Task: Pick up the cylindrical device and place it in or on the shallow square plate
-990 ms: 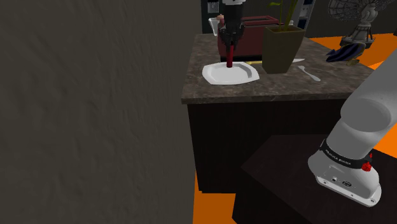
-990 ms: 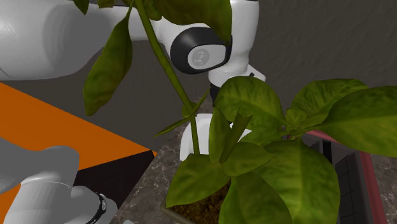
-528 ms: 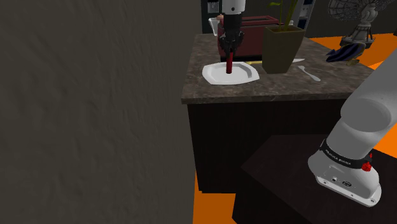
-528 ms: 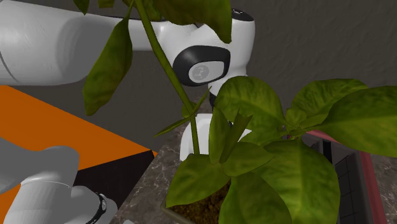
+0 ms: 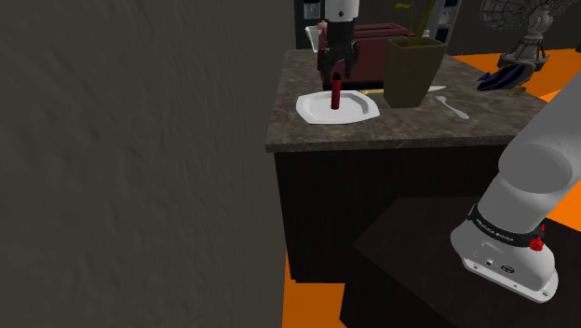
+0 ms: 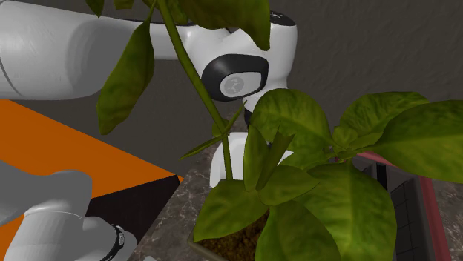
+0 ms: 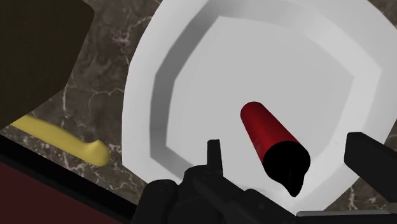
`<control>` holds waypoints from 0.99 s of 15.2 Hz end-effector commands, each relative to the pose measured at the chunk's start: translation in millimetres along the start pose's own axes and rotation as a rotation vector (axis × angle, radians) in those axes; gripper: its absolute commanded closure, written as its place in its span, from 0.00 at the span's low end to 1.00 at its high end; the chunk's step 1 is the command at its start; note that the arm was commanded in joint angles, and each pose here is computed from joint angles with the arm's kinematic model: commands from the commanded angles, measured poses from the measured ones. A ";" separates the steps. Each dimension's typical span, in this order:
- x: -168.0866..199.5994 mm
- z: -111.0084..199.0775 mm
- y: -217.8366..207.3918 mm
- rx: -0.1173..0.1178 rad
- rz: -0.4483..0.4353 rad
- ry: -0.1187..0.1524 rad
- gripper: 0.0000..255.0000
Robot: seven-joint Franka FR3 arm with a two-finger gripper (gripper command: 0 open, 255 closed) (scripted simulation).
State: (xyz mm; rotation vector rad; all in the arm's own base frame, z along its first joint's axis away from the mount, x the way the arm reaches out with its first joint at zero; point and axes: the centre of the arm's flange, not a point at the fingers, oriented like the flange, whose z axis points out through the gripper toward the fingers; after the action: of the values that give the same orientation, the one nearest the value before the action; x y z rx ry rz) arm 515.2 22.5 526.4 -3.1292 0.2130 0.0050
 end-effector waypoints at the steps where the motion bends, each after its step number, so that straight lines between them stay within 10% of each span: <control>1: 0.0 0.0 0.0 0.000 0.000 0.000 0.00; 15: 0.0 -50.0 0.0 0.000 0.000 0.000 0.00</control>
State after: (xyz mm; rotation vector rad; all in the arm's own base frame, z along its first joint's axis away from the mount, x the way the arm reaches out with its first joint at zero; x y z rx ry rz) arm 515.3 22.2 576.3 -3.1292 0.2130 0.0049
